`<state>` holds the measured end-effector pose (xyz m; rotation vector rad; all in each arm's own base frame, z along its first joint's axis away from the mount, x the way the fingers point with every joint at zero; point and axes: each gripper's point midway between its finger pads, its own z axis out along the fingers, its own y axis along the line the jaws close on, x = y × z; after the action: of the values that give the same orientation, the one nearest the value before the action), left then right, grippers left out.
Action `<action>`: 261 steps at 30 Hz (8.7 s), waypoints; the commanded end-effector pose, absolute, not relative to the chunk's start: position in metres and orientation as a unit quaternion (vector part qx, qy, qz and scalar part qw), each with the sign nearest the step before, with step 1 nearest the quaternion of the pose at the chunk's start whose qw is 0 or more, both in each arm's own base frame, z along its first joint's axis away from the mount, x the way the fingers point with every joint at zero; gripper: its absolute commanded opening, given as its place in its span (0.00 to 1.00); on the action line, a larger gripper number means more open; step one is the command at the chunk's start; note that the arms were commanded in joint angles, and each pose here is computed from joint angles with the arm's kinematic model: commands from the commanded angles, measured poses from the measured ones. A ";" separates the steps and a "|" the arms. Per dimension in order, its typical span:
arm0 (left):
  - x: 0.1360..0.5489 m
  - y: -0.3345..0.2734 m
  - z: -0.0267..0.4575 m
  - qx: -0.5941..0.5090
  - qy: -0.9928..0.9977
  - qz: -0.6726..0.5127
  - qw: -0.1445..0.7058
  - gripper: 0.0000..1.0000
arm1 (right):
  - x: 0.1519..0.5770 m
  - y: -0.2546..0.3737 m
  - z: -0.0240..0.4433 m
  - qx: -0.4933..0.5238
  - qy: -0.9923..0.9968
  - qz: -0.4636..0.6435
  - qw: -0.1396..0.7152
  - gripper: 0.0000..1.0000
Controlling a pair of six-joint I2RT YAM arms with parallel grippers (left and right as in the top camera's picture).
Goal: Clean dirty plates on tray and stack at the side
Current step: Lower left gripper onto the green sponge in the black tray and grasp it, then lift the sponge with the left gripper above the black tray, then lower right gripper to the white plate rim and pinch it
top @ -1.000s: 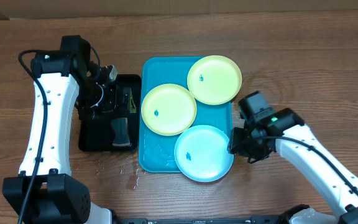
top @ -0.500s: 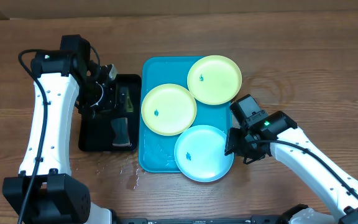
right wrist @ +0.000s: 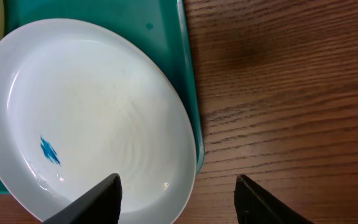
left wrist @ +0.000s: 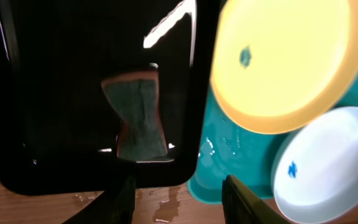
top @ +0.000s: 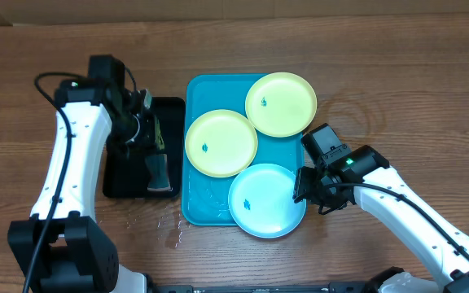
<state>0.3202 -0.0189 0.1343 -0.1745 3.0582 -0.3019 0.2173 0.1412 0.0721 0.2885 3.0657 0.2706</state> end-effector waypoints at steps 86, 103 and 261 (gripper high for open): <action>0.363 0.003 0.095 -0.055 0.985 -0.084 0.141 0.04 | 0.213 0.140 0.071 0.093 0.992 0.082 0.022 0.61; 0.385 -0.003 0.076 -0.024 0.977 -0.068 0.201 0.04 | 0.213 0.139 0.071 0.093 0.992 0.081 0.020 0.61; 0.383 -0.005 0.127 -0.032 0.986 -0.076 0.146 0.04 | 0.214 0.141 0.029 0.089 0.990 0.103 0.045 0.19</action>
<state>0.3797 -0.0017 0.1175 -0.0858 2.8651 -0.1927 0.2148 0.1401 0.0305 0.2841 3.0200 0.3120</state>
